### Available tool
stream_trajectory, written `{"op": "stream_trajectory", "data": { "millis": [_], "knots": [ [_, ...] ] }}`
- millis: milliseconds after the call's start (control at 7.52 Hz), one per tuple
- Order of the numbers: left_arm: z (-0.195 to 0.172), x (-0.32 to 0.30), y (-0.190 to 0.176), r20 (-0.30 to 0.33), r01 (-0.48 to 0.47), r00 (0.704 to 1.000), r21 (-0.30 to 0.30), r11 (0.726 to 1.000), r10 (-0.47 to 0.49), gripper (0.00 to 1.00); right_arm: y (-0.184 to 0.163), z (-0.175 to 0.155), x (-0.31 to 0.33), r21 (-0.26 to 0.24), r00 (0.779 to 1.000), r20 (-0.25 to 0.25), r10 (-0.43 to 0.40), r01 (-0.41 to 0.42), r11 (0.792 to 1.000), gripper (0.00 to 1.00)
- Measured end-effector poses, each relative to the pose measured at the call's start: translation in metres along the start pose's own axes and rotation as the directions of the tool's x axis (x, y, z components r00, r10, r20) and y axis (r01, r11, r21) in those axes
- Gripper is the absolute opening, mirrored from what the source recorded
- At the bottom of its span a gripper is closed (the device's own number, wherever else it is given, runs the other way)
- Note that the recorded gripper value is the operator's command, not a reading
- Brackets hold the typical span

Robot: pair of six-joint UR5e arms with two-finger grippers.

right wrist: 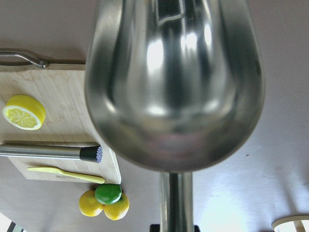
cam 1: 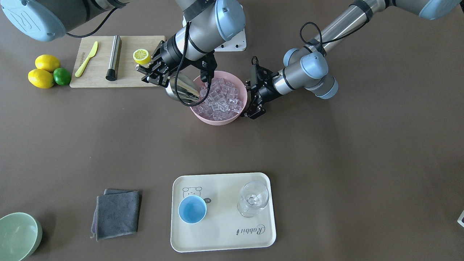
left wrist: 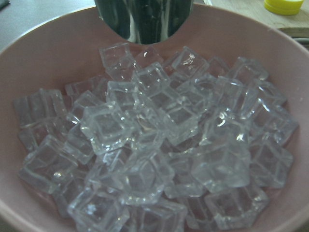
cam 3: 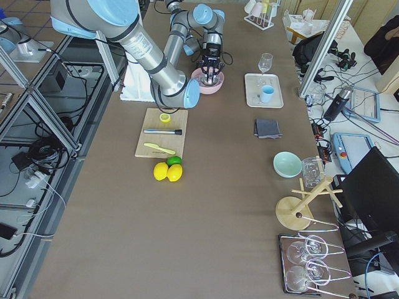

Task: Put ice in cup with scoop
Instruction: 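Lower the scoop into the ice cubes with the right gripper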

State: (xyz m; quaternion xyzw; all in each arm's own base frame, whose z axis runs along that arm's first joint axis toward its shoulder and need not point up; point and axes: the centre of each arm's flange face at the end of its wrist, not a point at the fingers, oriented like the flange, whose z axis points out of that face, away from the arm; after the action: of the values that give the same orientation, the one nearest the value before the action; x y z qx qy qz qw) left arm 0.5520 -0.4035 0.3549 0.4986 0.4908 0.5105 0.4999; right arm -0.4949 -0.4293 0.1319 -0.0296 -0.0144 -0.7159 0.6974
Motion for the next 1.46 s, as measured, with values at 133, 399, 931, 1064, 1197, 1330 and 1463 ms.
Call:
{"op": "stream_trajectory", "data": {
  "millis": [133,399,931,1064,1197,1330,1463],
  "knots": [
    [0.000,0.000,0.000,0.000,0.000,1.000,0.000,1.000,0.000,0.98,-0.001,0.000,0.001,-0.005,1.000,-0.001,0.001,-0.001,1.000,0.00],
    [0.000,0.000,0.000,-0.001,0.000,1.000,0.000,1.000,0.000,0.98,-0.005,0.003,0.003,-0.017,1.000,0.002,0.011,-0.011,1.000,0.00],
    [0.002,-0.001,0.001,0.000,0.010,1.000,-0.015,1.000,-0.010,0.98,-0.012,-0.004,0.005,0.010,0.999,-0.011,0.035,-0.035,0.999,0.00],
    [0.002,-0.001,0.001,0.000,0.012,1.000,-0.019,1.000,-0.012,0.98,-0.017,-0.003,0.002,0.012,0.999,-0.012,0.037,-0.037,0.999,0.00],
    [0.003,-0.002,0.000,0.000,0.013,1.000,-0.021,1.000,-0.013,0.98,-0.024,0.000,-0.002,0.012,0.999,-0.013,0.043,-0.043,0.999,0.00],
    [0.004,-0.002,-0.001,0.000,0.014,1.000,-0.022,1.000,-0.014,0.98,-0.028,0.001,-0.004,0.011,0.999,-0.015,0.046,-0.046,0.999,0.00],
    [0.004,-0.002,-0.002,0.000,0.014,1.000,-0.023,1.000,-0.014,0.98,-0.031,0.001,-0.004,0.012,0.999,-0.016,0.047,-0.047,0.999,0.00]
  ]
}}
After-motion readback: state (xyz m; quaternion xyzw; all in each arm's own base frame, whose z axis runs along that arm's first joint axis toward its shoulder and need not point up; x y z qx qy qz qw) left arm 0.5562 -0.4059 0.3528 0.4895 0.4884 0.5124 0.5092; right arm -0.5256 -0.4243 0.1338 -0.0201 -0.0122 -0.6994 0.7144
